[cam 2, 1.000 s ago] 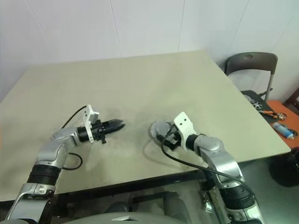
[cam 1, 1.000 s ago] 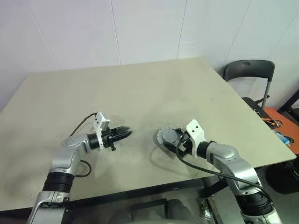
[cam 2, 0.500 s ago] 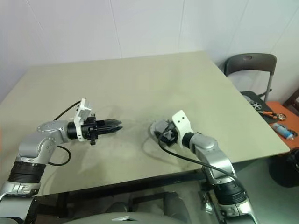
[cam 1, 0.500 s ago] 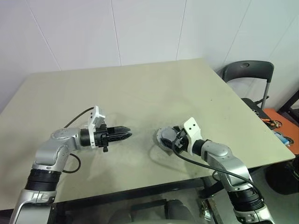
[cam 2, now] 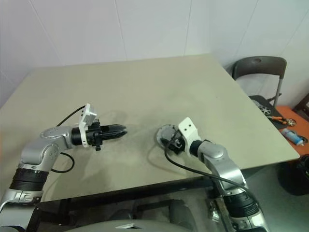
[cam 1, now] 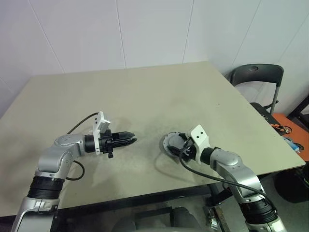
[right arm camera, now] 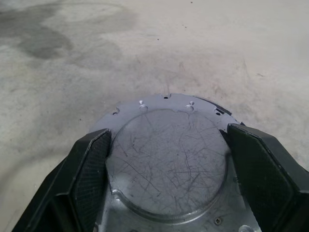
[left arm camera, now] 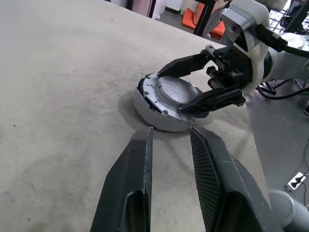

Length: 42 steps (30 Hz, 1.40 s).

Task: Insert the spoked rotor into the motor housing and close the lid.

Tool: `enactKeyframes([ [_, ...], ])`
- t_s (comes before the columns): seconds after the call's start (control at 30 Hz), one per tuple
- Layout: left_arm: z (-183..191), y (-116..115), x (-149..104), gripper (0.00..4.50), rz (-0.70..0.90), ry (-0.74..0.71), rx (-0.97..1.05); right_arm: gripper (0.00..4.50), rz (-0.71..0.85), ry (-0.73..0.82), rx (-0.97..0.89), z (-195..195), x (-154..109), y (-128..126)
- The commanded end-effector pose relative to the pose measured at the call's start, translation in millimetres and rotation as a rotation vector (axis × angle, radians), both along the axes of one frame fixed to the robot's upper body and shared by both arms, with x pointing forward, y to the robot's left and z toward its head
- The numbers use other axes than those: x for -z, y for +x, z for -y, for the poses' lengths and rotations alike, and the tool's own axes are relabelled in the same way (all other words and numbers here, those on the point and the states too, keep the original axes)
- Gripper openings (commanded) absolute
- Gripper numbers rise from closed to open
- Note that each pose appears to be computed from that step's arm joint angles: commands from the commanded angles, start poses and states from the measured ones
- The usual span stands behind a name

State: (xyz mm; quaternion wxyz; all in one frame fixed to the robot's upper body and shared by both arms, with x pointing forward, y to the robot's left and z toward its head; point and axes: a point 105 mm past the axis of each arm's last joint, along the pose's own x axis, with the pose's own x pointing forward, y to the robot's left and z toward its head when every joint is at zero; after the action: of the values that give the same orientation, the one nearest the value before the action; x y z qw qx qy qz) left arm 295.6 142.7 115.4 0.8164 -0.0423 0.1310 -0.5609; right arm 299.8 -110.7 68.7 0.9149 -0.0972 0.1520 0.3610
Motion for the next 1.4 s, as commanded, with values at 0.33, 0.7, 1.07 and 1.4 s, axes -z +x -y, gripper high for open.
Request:
enactKeyframes([
  [0.33, -1.2, -1.7, 2.1, 1.31, 0.035, 0.01, -0.012, 3.5, -0.083, 0.169, 0.107, 5.0, -4.4, 7.5],
  [0.7, -1.2, 1.8, 7.0, 1.31, 0.036, 0.014, -0.023, 3.5, -0.054, 0.101, 0.123, 2.7, 1.3, 9.6],
  [1.07, 0.1, 2.8, 8.6, 1.31, 0.038, 0.016, -0.029, 3.5, 0.036, -0.037, 0.153, 9.1, 11.6, 13.6],
  [1.4, 3.0, 0.7, 8.2, 1.31, 0.036, 0.011, -0.029, 3.5, 0.003, -0.077, 0.174, 27.5, 25.9, 10.5],
])
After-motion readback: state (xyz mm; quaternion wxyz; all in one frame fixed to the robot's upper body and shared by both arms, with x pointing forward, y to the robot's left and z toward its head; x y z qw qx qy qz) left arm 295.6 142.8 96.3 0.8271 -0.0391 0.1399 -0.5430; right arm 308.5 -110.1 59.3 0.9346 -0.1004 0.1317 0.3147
